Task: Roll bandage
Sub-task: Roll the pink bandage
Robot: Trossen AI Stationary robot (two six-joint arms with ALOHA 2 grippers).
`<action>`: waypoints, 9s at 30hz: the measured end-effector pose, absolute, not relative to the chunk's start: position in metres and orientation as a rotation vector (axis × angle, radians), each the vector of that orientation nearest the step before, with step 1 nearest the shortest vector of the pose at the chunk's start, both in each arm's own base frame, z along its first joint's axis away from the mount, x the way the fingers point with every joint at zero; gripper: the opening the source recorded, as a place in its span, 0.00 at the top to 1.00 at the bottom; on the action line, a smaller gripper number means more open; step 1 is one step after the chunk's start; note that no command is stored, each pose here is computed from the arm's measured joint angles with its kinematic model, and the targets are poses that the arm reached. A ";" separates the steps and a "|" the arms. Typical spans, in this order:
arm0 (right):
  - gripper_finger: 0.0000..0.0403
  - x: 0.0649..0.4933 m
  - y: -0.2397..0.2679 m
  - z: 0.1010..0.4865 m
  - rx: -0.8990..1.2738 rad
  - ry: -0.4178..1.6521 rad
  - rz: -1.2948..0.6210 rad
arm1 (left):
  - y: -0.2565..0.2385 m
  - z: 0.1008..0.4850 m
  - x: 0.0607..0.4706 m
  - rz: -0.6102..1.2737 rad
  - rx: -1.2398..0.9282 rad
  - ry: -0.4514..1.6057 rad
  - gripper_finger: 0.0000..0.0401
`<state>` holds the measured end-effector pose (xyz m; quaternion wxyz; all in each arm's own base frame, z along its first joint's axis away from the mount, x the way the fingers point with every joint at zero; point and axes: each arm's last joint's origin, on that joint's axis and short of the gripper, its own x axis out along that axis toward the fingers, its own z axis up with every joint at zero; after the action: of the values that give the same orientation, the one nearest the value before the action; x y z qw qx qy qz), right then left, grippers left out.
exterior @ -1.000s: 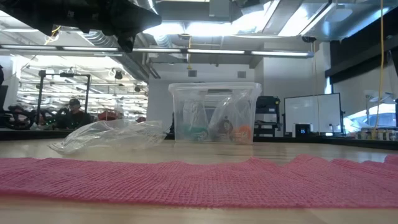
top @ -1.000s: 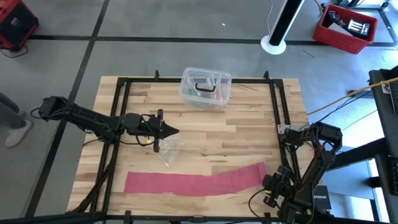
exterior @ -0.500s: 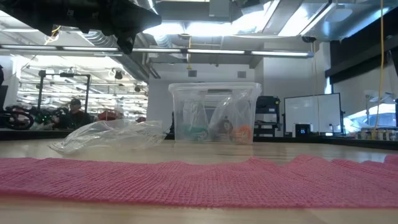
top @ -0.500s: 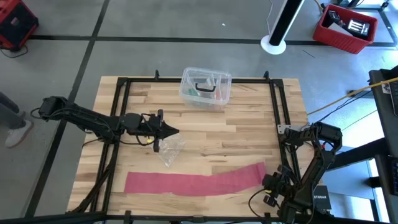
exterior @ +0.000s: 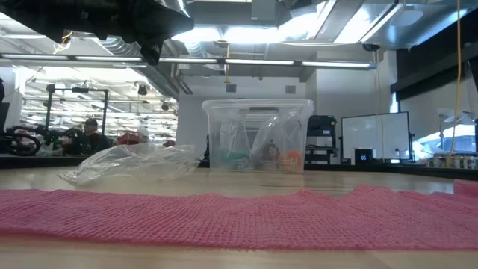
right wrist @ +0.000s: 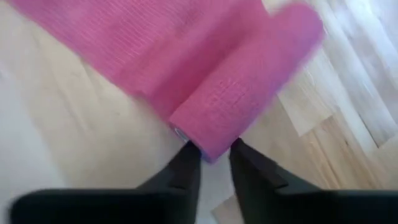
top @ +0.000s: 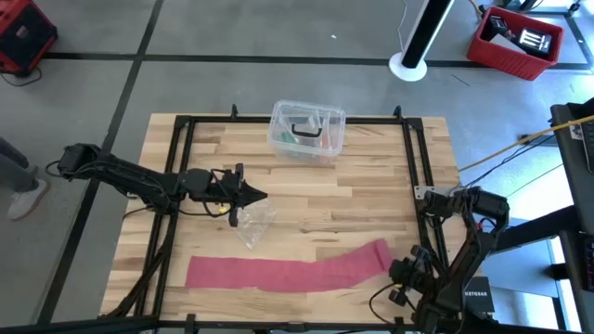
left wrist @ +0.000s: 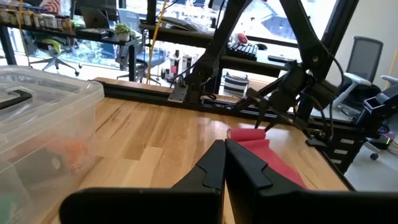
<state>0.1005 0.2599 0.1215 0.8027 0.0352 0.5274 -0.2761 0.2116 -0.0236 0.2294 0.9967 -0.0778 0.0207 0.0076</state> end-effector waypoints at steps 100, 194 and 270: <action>1.00 0.255 0.053 0.263 -0.351 0.466 -0.055 | -0.033 0.275 0.286 0.033 0.247 0.215 0.65; 0.51 0.239 0.083 0.250 0.082 0.224 -0.105 | -0.034 0.351 0.248 0.286 0.694 -0.159 0.99; 0.44 0.219 0.059 0.290 0.090 0.450 0.051 | -0.018 0.398 0.266 0.323 0.634 -0.079 0.97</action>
<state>0.2193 0.0593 0.2900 0.9734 0.0448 0.2232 0.0250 0.2663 -0.0182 0.3984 0.9367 0.3101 -0.0386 0.1579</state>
